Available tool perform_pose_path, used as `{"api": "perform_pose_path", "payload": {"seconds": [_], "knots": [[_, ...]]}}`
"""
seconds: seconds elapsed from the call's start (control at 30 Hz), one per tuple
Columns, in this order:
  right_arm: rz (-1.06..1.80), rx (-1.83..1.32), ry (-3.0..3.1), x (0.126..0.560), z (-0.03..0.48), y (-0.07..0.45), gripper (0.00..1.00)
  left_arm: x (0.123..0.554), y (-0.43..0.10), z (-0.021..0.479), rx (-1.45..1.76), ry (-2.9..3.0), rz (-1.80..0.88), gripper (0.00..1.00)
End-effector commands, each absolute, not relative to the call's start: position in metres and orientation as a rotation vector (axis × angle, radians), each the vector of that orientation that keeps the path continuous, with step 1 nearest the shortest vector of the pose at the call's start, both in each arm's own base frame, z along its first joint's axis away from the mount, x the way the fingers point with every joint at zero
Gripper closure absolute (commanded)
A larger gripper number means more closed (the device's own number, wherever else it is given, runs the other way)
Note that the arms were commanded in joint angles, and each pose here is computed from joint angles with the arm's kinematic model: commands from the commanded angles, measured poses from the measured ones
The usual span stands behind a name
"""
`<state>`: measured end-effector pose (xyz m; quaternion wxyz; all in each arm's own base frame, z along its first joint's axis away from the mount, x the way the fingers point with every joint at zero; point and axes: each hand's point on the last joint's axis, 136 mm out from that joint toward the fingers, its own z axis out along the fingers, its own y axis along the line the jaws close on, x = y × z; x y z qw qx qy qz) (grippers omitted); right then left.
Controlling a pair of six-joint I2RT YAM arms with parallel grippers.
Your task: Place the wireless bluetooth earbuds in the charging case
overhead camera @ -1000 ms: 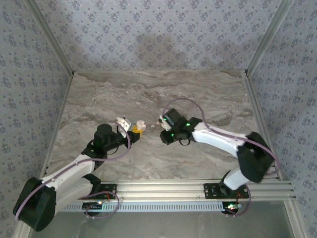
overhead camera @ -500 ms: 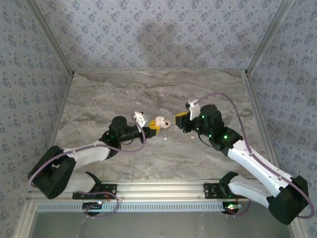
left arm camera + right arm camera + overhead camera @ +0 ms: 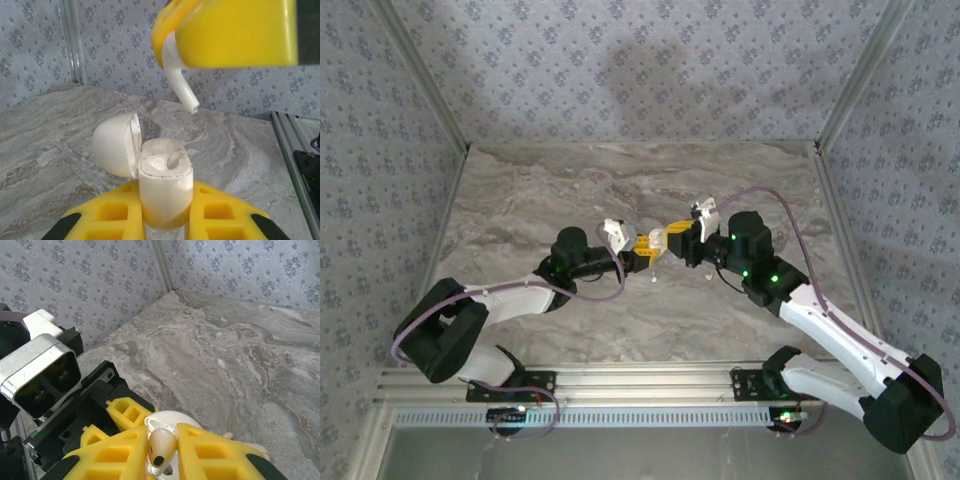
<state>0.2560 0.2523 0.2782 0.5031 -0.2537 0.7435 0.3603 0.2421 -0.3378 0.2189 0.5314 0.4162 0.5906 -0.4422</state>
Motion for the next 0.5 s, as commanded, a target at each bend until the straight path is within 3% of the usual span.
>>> {"api": "perform_pose_path", "payload": {"seconds": [0.0,0.47], "knots": [[0.884,-0.652,1.753,0.2540,0.2832,0.2594,0.78,0.2391,-0.3441,0.2418,0.989,1.319,-1.082,0.87],[0.891,-0.654,1.751,0.2541,0.2780,0.2667,0.79,0.2403,-0.3460,0.2461,0.978,1.310,-1.096,0.87]]}}
